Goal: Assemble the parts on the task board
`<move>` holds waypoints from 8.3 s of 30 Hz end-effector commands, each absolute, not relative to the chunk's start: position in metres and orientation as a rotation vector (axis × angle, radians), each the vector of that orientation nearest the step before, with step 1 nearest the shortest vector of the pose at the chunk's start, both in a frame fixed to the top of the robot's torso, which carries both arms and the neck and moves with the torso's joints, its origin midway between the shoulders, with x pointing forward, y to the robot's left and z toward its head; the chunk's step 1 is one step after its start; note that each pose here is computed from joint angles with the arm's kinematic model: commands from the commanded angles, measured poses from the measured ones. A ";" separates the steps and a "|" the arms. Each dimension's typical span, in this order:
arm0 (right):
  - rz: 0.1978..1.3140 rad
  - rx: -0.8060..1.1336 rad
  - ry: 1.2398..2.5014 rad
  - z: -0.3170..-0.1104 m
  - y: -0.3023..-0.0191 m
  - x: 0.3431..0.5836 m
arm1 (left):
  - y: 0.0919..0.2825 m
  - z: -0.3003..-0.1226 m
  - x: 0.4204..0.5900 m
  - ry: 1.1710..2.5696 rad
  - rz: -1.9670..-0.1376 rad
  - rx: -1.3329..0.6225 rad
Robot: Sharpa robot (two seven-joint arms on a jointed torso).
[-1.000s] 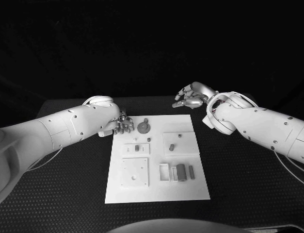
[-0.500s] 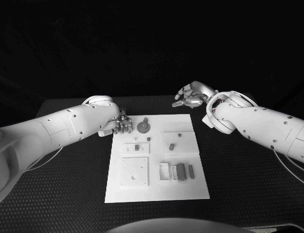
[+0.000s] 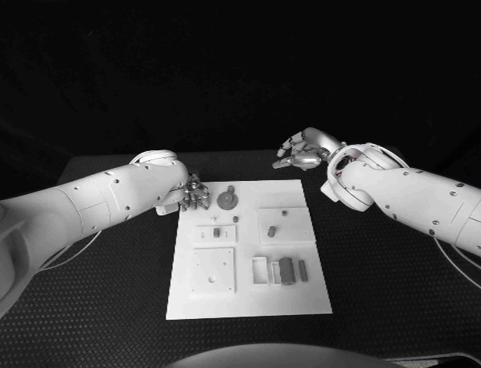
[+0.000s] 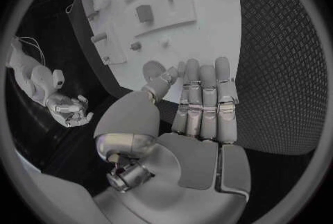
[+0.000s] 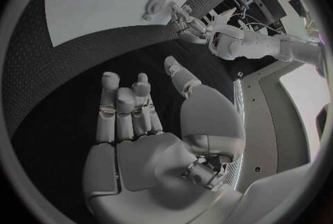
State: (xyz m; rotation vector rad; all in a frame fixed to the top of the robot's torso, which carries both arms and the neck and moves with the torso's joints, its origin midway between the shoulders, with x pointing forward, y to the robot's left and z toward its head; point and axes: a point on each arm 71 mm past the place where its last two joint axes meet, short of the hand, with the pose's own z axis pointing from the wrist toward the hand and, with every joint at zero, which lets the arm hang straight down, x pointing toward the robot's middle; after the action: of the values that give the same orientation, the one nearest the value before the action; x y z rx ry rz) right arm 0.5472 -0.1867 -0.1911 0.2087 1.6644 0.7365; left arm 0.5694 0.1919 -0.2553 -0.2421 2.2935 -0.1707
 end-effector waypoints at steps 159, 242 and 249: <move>0.720 0.215 1.675 -0.192 -0.198 0.547 | 0.189 -0.283 0.491 2.394 -0.281 -0.263; 0.719 0.214 1.677 -0.192 -0.199 0.548 | 0.212 -0.287 0.494 2.433 -0.186 -0.222; 0.719 0.214 1.677 -0.192 -0.199 0.548 | 0.213 -0.288 0.494 2.449 -0.201 -0.245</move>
State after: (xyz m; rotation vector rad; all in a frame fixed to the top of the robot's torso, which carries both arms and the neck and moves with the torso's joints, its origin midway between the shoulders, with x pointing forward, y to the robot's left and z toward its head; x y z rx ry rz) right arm 0.5479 -0.2002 -0.1920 0.2235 1.6699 0.7130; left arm 0.4992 0.2079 -0.2780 -0.2438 2.3933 -0.2425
